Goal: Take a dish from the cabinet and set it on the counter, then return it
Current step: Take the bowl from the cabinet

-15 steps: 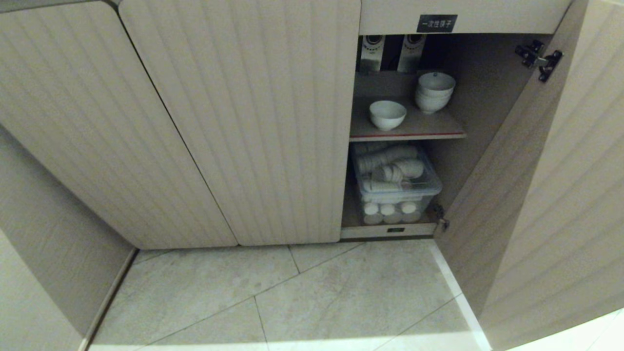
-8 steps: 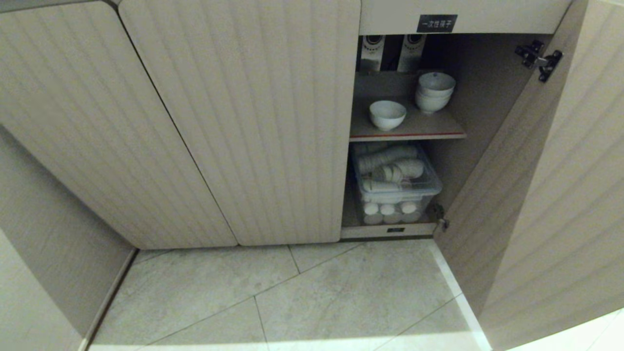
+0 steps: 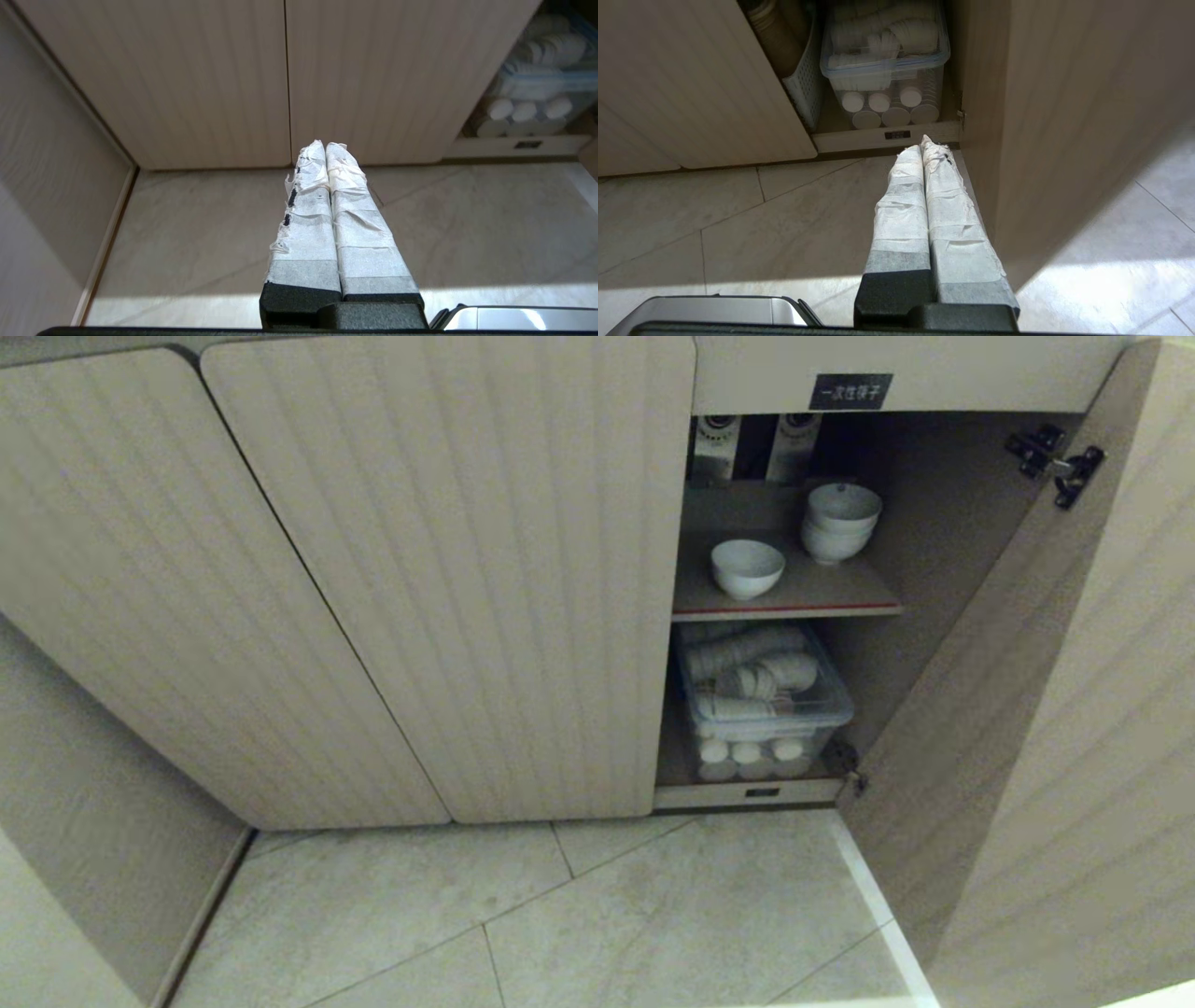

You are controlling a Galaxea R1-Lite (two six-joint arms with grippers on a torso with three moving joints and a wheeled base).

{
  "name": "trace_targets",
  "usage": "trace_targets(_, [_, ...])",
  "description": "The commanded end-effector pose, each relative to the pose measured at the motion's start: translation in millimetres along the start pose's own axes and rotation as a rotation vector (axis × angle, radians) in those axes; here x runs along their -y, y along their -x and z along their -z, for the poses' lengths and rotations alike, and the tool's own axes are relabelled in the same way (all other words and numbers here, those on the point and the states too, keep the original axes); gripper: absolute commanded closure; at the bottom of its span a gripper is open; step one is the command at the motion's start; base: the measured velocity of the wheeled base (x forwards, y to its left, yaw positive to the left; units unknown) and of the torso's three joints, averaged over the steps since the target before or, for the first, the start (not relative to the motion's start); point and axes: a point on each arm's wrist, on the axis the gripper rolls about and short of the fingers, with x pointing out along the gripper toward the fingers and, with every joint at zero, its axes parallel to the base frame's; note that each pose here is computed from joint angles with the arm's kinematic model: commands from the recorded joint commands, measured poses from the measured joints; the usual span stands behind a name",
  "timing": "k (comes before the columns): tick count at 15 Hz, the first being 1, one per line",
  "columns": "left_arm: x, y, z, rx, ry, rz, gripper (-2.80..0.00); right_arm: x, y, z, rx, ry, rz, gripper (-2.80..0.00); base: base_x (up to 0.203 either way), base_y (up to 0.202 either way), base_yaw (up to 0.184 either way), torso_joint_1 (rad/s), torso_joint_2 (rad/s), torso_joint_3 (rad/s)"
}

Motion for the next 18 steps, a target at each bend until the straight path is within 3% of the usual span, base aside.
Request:
trace_targets(1, [0.0,0.0,0.1,0.0,0.0,-0.001,0.0,0.0,-0.1,0.0,-0.001,0.0,0.0,0.0,0.193,0.0,-0.001,0.007,0.0,0.002])
trace_targets(18, [0.0,0.0,0.1,0.0,0.0,-0.001,0.0,0.0,-0.1,0.0,-0.001,0.0,0.0,0.0,0.196,0.0,0.002,0.002,0.0,0.002])
